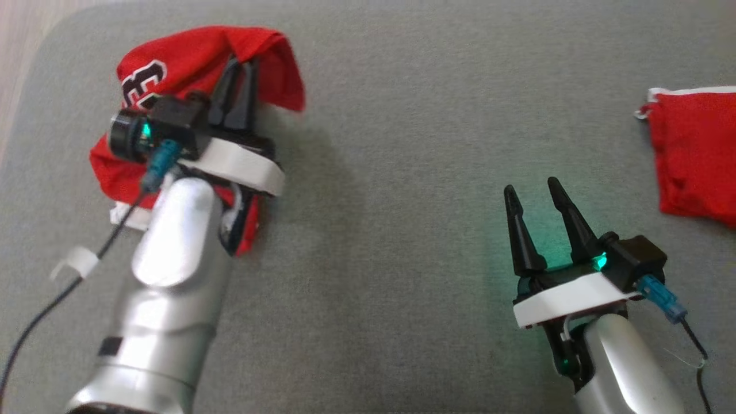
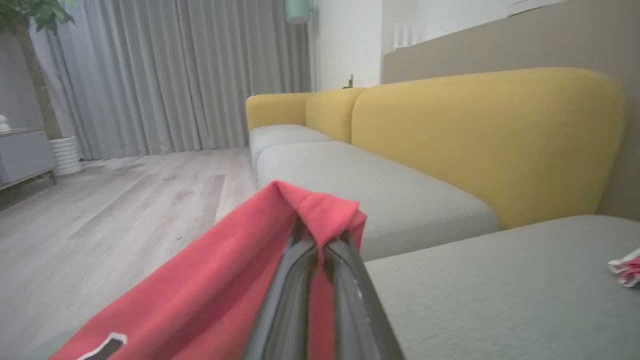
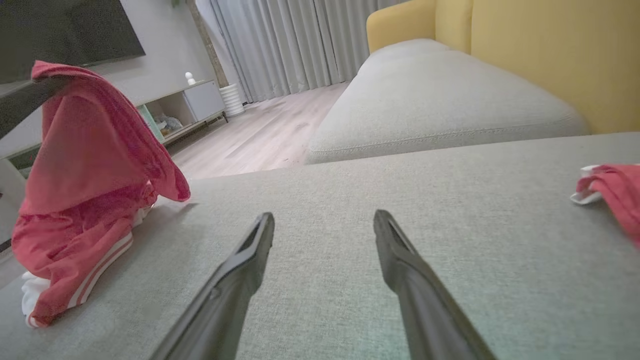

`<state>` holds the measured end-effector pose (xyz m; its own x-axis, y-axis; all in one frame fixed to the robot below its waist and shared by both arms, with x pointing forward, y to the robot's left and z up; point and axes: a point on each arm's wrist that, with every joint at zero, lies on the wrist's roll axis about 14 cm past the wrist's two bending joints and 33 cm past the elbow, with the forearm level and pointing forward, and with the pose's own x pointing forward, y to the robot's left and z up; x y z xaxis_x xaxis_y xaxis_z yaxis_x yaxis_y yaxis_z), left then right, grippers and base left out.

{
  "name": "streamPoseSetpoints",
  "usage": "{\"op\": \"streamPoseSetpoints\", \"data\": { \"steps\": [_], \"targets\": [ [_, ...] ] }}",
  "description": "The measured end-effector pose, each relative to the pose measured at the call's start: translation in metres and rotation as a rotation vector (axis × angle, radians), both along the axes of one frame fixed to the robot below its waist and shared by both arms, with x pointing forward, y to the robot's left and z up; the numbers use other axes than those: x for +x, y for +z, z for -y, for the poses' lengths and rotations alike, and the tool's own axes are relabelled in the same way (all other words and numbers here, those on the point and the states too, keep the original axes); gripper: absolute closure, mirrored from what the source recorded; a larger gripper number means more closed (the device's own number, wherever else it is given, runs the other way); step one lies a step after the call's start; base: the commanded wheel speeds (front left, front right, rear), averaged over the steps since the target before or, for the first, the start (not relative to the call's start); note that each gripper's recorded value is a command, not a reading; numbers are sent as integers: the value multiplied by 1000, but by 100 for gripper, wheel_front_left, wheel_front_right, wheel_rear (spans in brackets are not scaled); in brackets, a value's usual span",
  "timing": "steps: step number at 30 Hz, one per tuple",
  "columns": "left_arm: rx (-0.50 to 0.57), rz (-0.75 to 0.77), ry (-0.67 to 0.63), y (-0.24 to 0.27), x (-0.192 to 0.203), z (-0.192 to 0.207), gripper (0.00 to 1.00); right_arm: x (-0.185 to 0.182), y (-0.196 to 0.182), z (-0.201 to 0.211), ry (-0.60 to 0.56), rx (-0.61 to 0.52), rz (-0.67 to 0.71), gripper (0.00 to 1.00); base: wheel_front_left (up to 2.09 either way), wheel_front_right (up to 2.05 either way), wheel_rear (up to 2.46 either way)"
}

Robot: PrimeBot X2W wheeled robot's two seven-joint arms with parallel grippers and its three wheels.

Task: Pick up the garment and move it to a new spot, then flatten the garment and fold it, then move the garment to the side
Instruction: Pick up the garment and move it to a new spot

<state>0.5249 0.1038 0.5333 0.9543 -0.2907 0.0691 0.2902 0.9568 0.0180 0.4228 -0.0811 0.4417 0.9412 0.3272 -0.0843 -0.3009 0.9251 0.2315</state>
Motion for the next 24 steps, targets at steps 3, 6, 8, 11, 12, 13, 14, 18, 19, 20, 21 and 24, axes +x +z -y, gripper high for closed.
{"op": "streamPoseSetpoints", "data": {
  "steps": [3, 6, 8, 11, 12, 13, 14, 18, 19, 20, 21, 24],
  "targets": [
    [-38, 30, -75, 9, -11, 30, 100, -3, 7, 9, -28, 5, 14, 0, 0, 0, 0],
    [-70, 41, -168, 14, -23, 63, 100, -8, 13, 19, -56, 9, 23, 0, 0, 0, 0],
    [-138, 56, -255, 26, -33, 93, 100, -12, 15, 23, -68, 11, 26, 0, 0, 0, 0],
    [-204, 53, -373, 36, -51, 141, 100, -17, 17, 35, -101, 18, 27, 0, 0, 0, 0],
    [-218, 44, -405, 37, -57, 154, 100, -19, 18, 38, -113, 21, 27, 0, 0, 0, 0],
    [-228, 39, -436, 39, -63, 168, 100, -21, 19, 43, -126, 22, 27, 0, 0, 0, 0],
    [-236, 39, -468, 42, -68, 180, 100, -23, 19, 46, -137, 22, 25, 0, 0, 0, 0],
    [-288, 40, -576, 61, -83, 224, 100, -32, 18, 62, -183, 21, 18, 0, 0, 0, 0],
    [-293, 37, -606, 65, -89, 235, 100, -34, 18, 66, -195, 17, 17, 0, 0, 0, 0],
    [-284, 24, -650, 62, -97, 248, 63, -36, 18, 70, -208, 15, 16, 0, 0, 0, 0],
    [-263, -6, -696, 54, -107, 260, 0, -38, 18, 74, -220, 14, 14, 0, 0, 0, 0],
    [-155, -123, -814, 12, -140, 284, 0, -42, 17, 85, -253, 14, 9, 0, 0, 0, 0]
  ]
}}
